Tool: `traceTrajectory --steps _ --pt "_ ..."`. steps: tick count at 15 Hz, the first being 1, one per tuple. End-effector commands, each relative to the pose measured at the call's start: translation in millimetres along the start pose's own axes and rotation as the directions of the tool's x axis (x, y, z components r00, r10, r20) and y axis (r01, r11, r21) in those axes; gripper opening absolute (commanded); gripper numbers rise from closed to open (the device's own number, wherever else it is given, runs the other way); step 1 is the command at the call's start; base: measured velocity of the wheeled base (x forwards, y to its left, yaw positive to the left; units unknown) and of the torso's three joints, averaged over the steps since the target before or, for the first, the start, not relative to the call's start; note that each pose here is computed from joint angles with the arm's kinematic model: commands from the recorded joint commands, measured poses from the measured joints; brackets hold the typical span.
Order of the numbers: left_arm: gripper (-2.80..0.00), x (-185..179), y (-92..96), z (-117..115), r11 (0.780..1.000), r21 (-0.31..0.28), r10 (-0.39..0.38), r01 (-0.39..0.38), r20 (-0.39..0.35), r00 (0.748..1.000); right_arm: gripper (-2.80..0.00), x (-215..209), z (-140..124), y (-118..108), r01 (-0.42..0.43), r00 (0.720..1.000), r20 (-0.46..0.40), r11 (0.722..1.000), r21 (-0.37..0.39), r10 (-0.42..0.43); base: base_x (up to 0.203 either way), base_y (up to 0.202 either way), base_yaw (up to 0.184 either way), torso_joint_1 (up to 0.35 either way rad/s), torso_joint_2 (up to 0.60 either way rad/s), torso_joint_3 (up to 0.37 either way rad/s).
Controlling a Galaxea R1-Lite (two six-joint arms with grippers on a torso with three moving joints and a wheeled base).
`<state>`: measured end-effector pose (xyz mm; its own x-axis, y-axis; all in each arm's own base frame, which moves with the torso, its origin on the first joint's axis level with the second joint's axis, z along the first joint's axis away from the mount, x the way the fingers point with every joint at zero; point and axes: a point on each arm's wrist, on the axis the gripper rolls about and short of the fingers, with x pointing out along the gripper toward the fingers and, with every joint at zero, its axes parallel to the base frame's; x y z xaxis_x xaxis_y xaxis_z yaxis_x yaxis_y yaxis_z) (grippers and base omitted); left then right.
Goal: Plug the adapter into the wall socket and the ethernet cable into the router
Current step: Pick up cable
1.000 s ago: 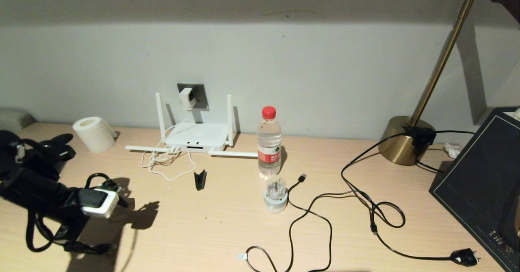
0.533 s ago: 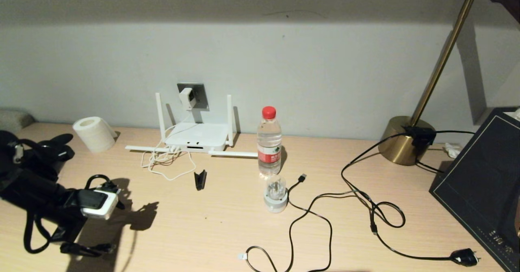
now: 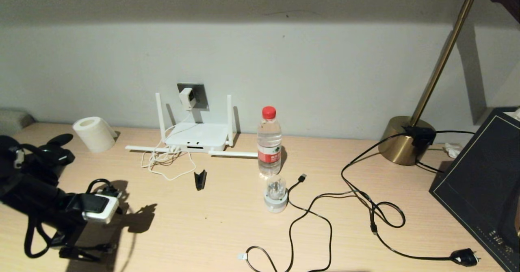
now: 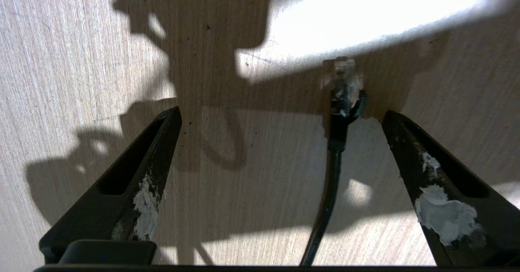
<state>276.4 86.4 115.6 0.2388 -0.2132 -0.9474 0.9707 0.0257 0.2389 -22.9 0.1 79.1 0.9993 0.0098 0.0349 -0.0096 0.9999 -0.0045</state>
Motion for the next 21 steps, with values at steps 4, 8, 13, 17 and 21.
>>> traceTrajectory --steps 4,8,13,17,21 --pt "-2.8 11.9 -4.3 -2.4 1.0 0.001 -0.023 0.023 0.011 1.0 -2.8 0.7 -3.0 0.0 -0.001 1.0 -0.01 1.0 0.0 0.001 0.0 0.0 0.0 0.0 0.0 0.0" --pt "-2.8 15.5 -7.8 -2.9 1.0 -0.002 -0.028 0.028 0.011 1.0 -2.8 0.7 -3.0 0.0 -0.001 1.0 -0.01 1.0 0.0 0.001 0.0 0.0 0.0 0.0 0.0 0.0" --pt "-2.8 4.7 -24.8 5.7 1.0 0.0 -0.013 0.013 0.015 1.0 -2.8 0.7 -3.0 0.0 -0.001 1.0 -0.01 1.0 0.0 0.001 0.0 0.0 0.0 0.0 0.0 0.0" --pt "-2.8 -7.7 -28.7 15.8 0.996 0.002 0.084 -0.085 0.176 0.981 -2.8 0.7 -3.0 0.0 -0.001 1.0 -0.01 1.0 0.0 0.001 0.0 0.0 0.0 0.0 0.0 0.0" --pt "-2.8 -42.2 -30.6 37.8 0.958 0.03 0.268 -0.284 0.257 0.929 -2.8 0.7 -3.0 0.0 -0.001 1.0 -0.01 1.0 0.0 0.001 0.0 0.0 0.0 0.0 0.0 0.0"
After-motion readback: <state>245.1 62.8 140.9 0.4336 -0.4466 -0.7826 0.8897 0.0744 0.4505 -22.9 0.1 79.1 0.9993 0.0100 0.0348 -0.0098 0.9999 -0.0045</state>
